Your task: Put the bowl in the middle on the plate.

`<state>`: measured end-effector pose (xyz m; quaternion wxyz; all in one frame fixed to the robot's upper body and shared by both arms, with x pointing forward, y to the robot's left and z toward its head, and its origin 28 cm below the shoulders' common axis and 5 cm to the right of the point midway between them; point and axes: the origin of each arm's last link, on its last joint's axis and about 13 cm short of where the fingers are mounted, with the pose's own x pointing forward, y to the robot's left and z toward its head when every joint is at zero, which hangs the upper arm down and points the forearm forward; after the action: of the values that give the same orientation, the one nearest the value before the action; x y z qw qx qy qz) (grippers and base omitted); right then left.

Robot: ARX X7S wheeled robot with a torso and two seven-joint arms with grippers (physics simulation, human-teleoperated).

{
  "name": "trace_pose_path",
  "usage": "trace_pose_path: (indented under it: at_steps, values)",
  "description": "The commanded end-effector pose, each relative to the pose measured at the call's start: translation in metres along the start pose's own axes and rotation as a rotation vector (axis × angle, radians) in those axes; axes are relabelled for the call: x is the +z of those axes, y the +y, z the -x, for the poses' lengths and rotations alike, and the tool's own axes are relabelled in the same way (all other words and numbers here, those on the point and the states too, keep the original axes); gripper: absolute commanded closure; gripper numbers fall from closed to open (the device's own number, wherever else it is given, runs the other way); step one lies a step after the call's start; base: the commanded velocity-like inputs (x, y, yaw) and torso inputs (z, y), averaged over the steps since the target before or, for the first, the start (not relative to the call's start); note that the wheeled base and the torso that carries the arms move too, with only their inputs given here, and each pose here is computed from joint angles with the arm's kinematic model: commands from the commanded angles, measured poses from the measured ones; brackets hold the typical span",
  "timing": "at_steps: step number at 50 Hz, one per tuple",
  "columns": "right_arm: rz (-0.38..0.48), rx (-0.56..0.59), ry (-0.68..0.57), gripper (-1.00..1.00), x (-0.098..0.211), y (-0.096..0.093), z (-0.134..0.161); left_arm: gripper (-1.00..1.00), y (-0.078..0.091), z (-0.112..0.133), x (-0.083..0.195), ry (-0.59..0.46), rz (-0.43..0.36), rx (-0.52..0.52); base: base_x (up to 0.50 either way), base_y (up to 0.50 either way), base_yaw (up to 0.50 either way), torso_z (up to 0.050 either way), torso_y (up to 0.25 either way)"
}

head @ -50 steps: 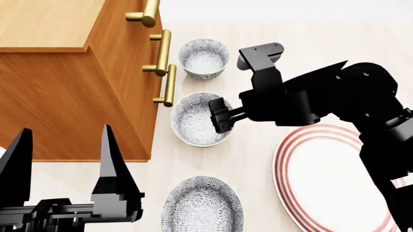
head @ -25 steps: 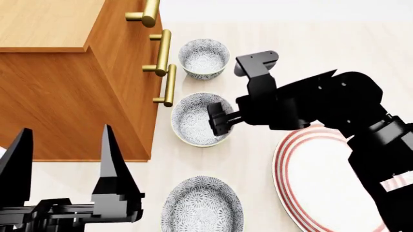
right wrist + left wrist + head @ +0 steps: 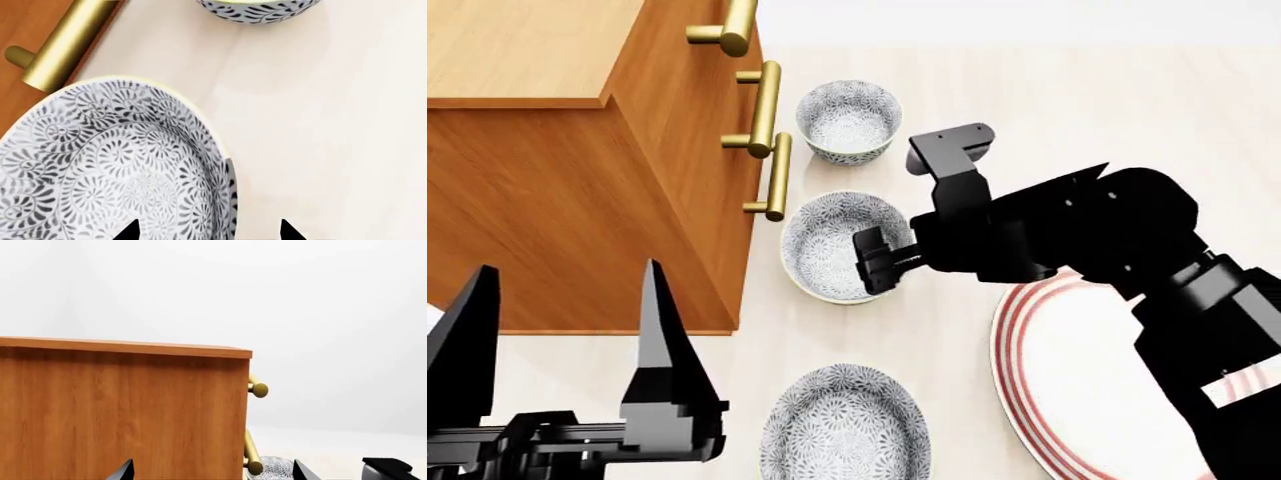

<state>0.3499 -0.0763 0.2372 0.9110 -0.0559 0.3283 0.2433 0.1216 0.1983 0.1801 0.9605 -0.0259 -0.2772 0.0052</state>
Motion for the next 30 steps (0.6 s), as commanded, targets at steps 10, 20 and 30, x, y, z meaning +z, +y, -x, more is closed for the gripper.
trace_pose_path:
  at_steps: [10,20,30]
  values:
    - [0.003,0.003,0.003,1.00,-0.0056,-0.0009,-0.0035,-1.00,-0.0006,0.0001,0.0001,0.002,-0.001,-0.007,0.00,0.00,0.00,0.000,0.000]
    - [-0.001,0.003,0.004,1.00,-0.0063,-0.0010,-0.0024,-1.00,-0.0011,0.0009,0.0018,-0.002,0.005,-0.008,0.00,0.00,0.00,0.000,0.000]
    - [0.013,-0.008,-0.004,1.00,-0.0031,-0.0025,0.0032,-1.00,-0.0009,0.0005,0.0007,0.001,0.008,-0.004,0.00,0.00,0.00,0.000,0.000]
